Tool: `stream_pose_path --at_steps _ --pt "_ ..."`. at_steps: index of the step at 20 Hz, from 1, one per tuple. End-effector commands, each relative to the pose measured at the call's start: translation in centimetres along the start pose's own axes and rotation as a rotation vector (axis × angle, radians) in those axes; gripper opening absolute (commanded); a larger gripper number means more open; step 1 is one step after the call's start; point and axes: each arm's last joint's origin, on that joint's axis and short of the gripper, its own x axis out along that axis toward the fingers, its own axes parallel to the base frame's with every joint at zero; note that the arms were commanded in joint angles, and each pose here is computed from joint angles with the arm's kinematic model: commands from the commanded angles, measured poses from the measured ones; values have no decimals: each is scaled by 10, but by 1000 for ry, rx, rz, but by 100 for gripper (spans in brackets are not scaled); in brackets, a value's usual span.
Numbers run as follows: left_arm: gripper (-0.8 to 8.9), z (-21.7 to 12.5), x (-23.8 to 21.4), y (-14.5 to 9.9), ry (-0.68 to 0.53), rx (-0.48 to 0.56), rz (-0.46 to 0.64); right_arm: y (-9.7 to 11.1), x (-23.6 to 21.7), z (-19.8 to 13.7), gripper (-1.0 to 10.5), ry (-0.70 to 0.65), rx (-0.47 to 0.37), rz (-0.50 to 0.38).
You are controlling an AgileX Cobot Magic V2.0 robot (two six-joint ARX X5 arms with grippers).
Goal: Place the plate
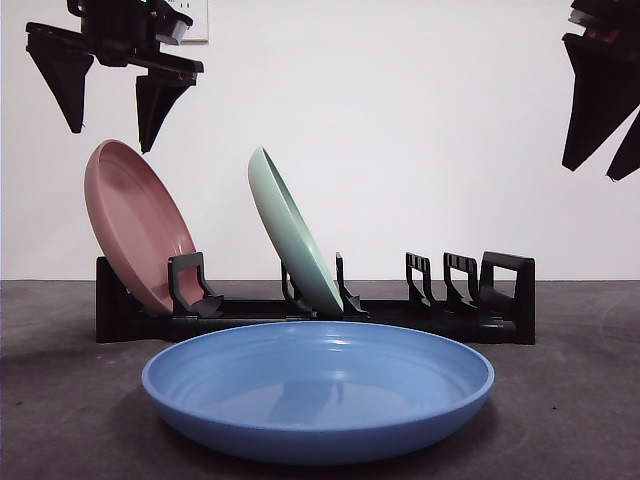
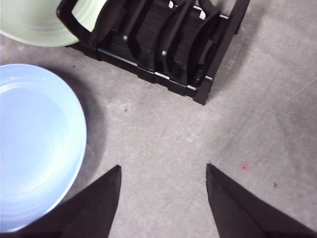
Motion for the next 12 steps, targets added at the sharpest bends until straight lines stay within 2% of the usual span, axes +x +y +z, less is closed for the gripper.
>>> stream_pose_path --at_steps 1,2,6,9,12 --pt "392 7 10 -6 2 14 8 1 -1 3 263 -11 3 7" --pt "388 8 11 -6 2 13 8 1 -1 3 263 -11 3 7" --pt "218 9 12 -8 -10 9 6 1 -1 3 263 -11 4 7" --pt "203 9 12 -8 -10 5 6 1 -1 3 263 -11 4 7" --pt "76 9 11 -9 -10 6 5 1 -1 3 263 -10 4 6"
